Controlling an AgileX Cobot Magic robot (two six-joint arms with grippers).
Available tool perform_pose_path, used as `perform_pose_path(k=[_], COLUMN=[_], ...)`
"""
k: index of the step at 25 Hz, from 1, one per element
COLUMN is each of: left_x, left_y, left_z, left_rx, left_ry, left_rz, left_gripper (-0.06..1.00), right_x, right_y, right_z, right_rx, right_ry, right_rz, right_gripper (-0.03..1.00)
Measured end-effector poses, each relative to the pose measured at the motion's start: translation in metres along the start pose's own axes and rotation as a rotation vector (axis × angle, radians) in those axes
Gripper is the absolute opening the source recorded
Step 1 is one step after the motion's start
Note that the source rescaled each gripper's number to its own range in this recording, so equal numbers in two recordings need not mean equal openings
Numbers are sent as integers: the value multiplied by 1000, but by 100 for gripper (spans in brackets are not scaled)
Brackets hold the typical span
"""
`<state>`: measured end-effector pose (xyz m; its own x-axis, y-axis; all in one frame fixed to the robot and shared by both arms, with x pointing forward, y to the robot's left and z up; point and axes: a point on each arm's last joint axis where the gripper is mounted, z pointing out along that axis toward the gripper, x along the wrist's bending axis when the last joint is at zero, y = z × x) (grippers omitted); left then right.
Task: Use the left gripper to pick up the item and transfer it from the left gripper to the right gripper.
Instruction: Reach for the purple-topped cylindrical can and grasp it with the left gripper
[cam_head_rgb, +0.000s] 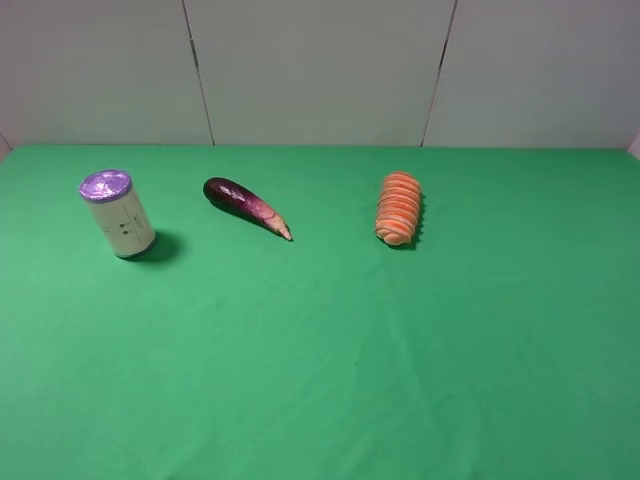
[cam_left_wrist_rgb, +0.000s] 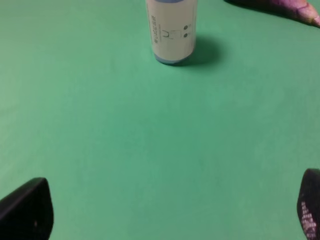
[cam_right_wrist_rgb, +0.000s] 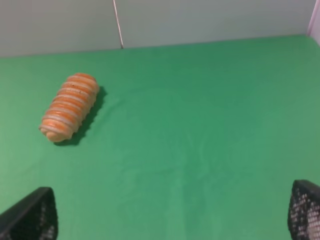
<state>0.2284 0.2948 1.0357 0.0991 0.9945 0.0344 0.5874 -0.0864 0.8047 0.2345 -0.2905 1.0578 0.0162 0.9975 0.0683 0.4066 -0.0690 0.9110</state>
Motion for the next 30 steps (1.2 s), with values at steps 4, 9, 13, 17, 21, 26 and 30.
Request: perform_pose_path(k=[4,9,13,17,21,26,30], left_x=[0,0,1,3,6,11,14], left_y=[0,3,15,39,71,107,130], left_z=[0,-4,-10,-11,-7,12,32], left_rx=[0,-18,-3,49,114,199,267], left_ry=[0,2,0,-5,-11,-19,-28], left_rz=[0,1,1,-3,-8,-15,-22], left_gripper=[94,94,94,94,97,100,100], right_x=[0,0,0,0,0,0,0], right_y=[0,0,0,0,0,0,0], right_z=[0,0,0,0,0,0,0], right_rx=[0,0,0,0,0,0,0], right_ry=[0,0,0,0,0,0,0], right_rz=[0,0,0,0,0,0,0], right_gripper=[100,100,100,100,100,100,100])
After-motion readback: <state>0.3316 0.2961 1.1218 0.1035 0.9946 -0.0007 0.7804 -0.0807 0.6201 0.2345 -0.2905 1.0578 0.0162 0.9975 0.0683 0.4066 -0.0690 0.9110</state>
